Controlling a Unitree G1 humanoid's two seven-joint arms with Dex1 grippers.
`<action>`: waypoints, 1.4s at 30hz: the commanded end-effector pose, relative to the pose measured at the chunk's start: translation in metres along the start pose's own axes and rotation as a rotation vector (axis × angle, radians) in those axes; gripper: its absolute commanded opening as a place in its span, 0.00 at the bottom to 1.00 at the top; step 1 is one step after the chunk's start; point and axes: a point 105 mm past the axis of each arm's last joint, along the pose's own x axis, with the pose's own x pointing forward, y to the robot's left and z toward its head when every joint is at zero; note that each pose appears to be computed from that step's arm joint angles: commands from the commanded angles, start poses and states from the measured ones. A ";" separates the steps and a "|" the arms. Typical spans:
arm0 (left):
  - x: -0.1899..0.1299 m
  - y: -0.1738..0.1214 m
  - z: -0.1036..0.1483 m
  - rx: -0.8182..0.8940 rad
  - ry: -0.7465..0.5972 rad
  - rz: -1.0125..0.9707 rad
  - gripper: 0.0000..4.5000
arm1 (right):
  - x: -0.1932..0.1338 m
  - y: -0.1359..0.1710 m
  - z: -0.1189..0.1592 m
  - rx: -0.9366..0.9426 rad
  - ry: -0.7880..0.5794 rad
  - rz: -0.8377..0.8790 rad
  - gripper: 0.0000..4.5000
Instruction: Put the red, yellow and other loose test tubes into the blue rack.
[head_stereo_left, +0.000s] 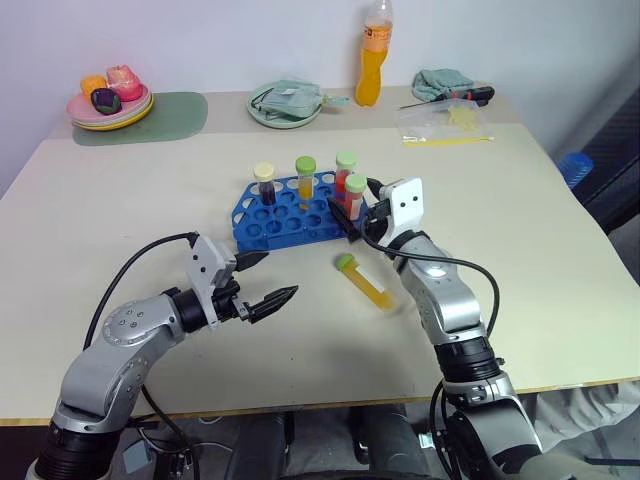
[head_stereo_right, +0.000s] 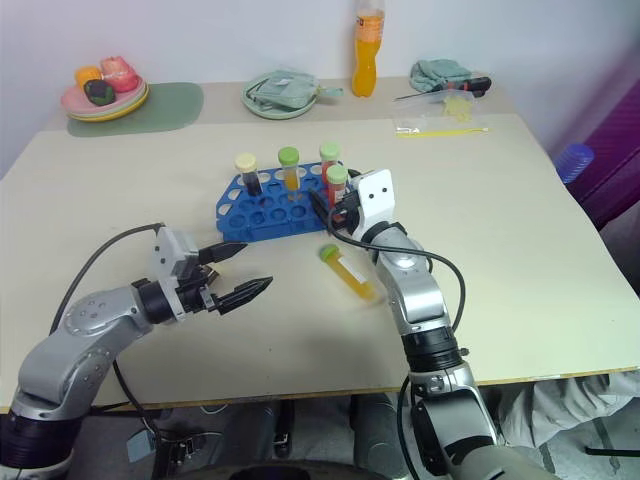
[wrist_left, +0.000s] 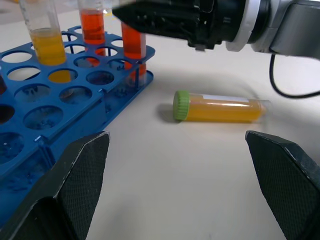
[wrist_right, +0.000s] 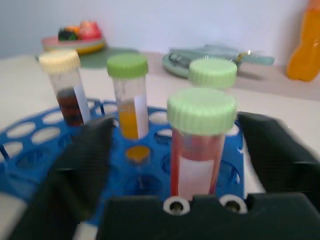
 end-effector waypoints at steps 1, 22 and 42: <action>-0.006 0.002 0.009 0.037 -0.022 0.010 1.00 | -0.019 -0.006 0.021 -0.036 0.037 0.065 0.99; -0.036 0.016 -0.013 0.139 0.171 -0.121 1.00 | -0.065 0.028 -0.002 0.008 0.921 0.364 0.99; -0.031 -0.005 -0.013 0.103 0.136 -0.110 1.00 | -0.046 0.025 -0.009 0.080 1.039 0.162 0.16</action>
